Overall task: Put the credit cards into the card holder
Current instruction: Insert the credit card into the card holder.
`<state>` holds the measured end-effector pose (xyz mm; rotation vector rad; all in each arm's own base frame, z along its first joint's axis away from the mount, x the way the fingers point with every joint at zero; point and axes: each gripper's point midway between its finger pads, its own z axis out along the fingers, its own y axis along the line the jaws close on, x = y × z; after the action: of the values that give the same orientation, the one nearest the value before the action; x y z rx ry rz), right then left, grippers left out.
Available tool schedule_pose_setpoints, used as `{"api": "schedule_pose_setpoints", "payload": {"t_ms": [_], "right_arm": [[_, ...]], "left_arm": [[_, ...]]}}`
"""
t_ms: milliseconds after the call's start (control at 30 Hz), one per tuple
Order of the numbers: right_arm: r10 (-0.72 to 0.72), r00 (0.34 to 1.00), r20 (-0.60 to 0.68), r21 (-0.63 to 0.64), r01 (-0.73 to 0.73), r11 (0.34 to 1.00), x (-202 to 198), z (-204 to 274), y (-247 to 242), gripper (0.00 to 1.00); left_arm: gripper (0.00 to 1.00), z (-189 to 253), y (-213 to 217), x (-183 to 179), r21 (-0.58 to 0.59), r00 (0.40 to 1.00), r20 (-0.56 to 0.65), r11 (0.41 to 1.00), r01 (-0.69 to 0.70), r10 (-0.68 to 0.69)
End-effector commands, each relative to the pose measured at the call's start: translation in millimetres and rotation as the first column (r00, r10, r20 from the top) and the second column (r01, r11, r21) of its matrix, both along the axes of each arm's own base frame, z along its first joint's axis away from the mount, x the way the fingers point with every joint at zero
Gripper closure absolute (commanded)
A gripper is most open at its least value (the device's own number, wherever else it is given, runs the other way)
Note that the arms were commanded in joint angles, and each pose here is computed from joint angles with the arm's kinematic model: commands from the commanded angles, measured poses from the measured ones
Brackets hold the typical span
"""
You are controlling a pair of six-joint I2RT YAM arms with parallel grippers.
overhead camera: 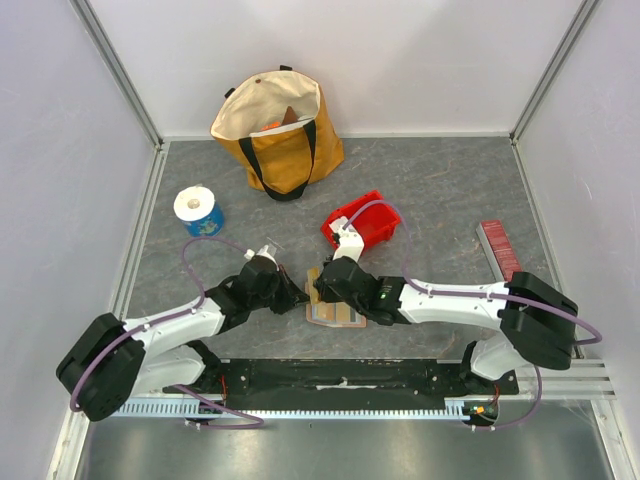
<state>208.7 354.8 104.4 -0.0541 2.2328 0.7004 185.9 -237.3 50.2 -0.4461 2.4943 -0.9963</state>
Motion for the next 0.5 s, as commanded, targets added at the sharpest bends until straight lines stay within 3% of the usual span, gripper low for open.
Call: {"api": "schedule_pose_setpoints", "payload": {"t_ms": [0, 467], "right_arm": [[-0.046, 0.998, 0.043, -0.013, 0.046, 0.999, 10, 10, 3, 1.0], [-0.004, 0.997, 0.073, 0.005, 0.003, 1.0, 6, 23, 6, 1.0]], "left_arm": [[0.98, 13, -5, 4, -0.062, 1.0, 0.024, 0.998, -0.019, 0.02], [0.98, 9, -3, 3, -0.055, 0.999, 0.02, 0.998, -0.025, 0.026]]}}
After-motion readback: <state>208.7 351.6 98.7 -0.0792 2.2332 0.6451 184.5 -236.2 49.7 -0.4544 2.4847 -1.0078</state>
